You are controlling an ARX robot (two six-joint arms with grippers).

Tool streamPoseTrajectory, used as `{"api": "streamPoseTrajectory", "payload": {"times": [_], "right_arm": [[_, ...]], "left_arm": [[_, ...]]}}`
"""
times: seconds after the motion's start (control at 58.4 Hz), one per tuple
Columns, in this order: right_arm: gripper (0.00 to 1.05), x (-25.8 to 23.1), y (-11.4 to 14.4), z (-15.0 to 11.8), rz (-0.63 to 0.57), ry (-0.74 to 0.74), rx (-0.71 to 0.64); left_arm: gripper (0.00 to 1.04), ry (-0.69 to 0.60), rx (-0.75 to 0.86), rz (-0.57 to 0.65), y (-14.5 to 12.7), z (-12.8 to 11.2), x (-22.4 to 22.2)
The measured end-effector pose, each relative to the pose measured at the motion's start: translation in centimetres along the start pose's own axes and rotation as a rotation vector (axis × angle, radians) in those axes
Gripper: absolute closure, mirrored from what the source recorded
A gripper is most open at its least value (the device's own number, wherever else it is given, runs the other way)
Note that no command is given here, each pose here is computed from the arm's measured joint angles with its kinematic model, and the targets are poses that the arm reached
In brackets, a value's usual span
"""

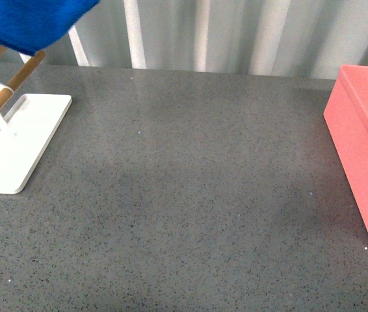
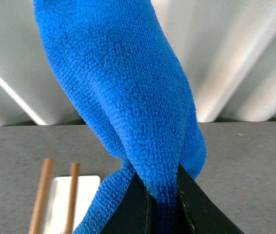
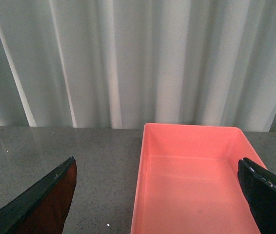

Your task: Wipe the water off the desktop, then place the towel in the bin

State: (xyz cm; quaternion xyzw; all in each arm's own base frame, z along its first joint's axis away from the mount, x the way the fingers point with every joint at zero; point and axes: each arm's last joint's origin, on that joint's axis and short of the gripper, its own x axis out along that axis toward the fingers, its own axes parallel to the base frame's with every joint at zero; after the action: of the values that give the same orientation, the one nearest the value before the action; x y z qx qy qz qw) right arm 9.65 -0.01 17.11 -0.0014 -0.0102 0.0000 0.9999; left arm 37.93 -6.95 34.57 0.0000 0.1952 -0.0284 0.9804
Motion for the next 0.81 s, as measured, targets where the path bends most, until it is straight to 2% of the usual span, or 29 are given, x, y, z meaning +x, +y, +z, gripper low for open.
{"api": "streamPoseTrajectory", "payload": {"times": [0.103,0.223,0.274,0.308,0.394,0.497,0.634,0.805], "right_arm": [[0.07,0.0,0.0,0.0,0.001,0.000,0.000],[0.07,0.7,0.1,-0.5,0.360,0.129,-0.150],[0.07,1.3,0.3,-0.1,0.467,0.114,-0.178],[0.07,1.8,0.4,0.4,0.497,0.092,-0.202],[0.07,4.5,0.7,3.7,0.509,-0.004,-0.232],[0.07,8.9,1.9,6.1,0.532,0.000,-0.145],[0.07,11.8,5.1,4.4,0.599,0.113,-0.071],[0.07,13.4,9.9,1.6,0.635,0.183,-0.084]], "left_arm": [[1.00,-0.023,-0.022,-0.082,-3.4,-0.6,-0.7],[1.00,-0.027,-0.047,-0.167,-7.0,-1.7,-1.3],[1.00,-0.027,-0.058,-0.203,-8.1,-2.0,-1.5],[1.00,-0.026,-0.063,-0.216,-8.8,-2.3,-1.5],[1.00,-0.006,-0.081,-0.223,-9.8,-3.2,-1.1],[1.00,0.004,-0.099,-0.233,-10.8,-3.8,-1.0],[1.00,0.010,-0.123,-0.248,-11.5,-3.9,-1.2],[1.00,0.027,-0.163,-0.256,-12.1,-4.1,-1.5]]}}
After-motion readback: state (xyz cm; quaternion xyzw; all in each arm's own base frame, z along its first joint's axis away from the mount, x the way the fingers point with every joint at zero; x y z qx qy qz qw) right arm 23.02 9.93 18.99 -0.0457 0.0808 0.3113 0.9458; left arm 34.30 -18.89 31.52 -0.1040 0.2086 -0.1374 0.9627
